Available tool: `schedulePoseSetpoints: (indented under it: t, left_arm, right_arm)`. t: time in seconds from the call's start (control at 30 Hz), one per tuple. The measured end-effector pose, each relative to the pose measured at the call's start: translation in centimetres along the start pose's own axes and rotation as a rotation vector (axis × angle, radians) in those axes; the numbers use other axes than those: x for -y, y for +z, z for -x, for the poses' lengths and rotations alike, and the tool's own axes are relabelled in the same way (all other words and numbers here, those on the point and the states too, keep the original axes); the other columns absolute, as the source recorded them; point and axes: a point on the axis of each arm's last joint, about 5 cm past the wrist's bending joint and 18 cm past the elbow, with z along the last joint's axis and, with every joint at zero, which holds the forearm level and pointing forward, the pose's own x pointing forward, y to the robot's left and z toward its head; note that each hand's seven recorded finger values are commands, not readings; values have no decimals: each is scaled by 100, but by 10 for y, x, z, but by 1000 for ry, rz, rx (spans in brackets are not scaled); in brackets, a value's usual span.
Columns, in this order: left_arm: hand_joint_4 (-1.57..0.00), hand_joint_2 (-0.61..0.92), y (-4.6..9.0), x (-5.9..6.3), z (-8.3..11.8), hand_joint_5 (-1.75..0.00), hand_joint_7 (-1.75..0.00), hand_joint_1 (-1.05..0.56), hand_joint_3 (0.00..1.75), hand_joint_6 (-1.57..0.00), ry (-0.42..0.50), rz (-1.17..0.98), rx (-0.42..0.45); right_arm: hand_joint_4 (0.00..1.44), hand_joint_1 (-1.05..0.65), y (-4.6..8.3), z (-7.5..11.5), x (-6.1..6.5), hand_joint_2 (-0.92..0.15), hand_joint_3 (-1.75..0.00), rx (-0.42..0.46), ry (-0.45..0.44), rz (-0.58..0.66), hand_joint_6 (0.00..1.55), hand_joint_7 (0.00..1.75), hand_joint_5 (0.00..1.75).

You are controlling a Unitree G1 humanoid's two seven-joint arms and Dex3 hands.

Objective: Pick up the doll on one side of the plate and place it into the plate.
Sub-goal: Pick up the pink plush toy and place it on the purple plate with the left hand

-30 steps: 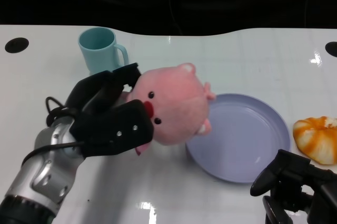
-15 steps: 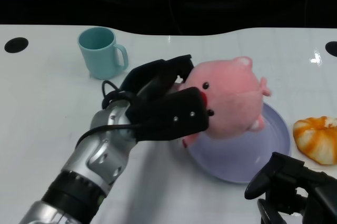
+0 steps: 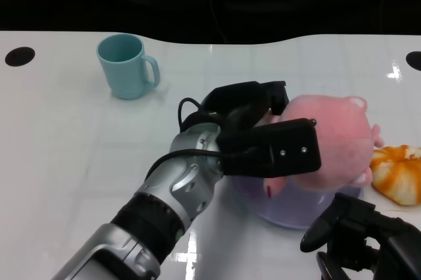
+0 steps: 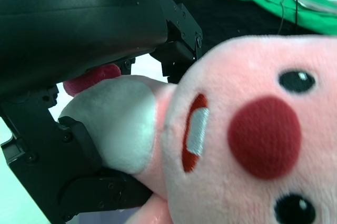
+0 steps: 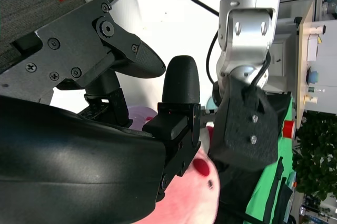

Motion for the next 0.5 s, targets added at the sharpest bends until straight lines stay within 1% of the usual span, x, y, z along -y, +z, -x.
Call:
schedulePoseSetpoints:
  t: [0.03,0.1,0.13,0.17,0.2,0.23,0.3,0.33,0.37,0.4,0.43,0.47,0.5]
  left_arm:
    - [-91,66,0,1,-1,-175,-146,-23,83,-72,-9,-2,-6]
    - [-90,61,1,2,-4,-175,-163,-20,86,-70,-20,-9,-14]
    - [-88,61,1,2,-5,-175,-127,-24,66,-77,-27,-12,-18]
    - [-86,66,1,3,-6,-175,-99,-27,47,-86,-32,-14,-23]
    - [-80,75,2,3,-6,-175,-64,-32,26,-95,-37,-15,-27]
    - [-78,78,2,3,-7,-175,-51,-33,17,-99,-42,-15,-31]
    - [-74,85,1,3,-8,-171,-27,-33,11,-88,-54,-10,-43]
    - [-52,88,1,3,-8,-150,-15,-41,11,-74,-68,-5,-43]
    - [-38,90,2,3,-8,-112,-8,-49,15,-61,-88,2,-42]
    - [-31,91,1,3,-8,-85,-3,-54,17,-53,-110,5,-42]
    - [-24,92,1,3,-7,-71,-2,-59,20,-45,-130,7,-41]
    - [-12,92,0,2,-7,-57,-1,-68,25,-33,-147,-2,-41]
    - [-6,92,0,1,-7,-45,-1,-75,29,-24,-166,-20,-38]
  right_arm:
    - [67,-22,0,0,0,-52,-117,0,-1,0,53,149,175]
    - [68,-22,0,0,0,-52,-117,0,-2,0,53,149,175]
    - [68,-22,0,0,0,-52,-118,0,-2,1,53,149,175]
    - [68,-22,0,0,0,-52,-118,0,-2,1,53,149,175]
    - [67,-22,0,0,0,-52,-118,0,-2,1,53,149,175]
    - [67,-22,0,0,0,-52,-118,0,-2,1,53,149,175]
    - [67,-22,0,0,0,-52,-118,1,-2,0,53,149,175]
    - [67,-22,0,0,0,-52,-118,1,-2,0,53,149,175]
    - [67,-22,0,0,0,-52,-118,1,-2,0,53,149,175]
    - [67,-22,0,0,0,-52,-118,1,-2,0,53,149,175]
    - [67,-22,0,0,0,-52,-118,1,-2,1,53,149,175]
    - [67,-22,0,0,0,-52,-118,1,-2,1,53,149,175]
    - [67,-22,0,0,0,-52,-118,1,-2,2,53,149,175]
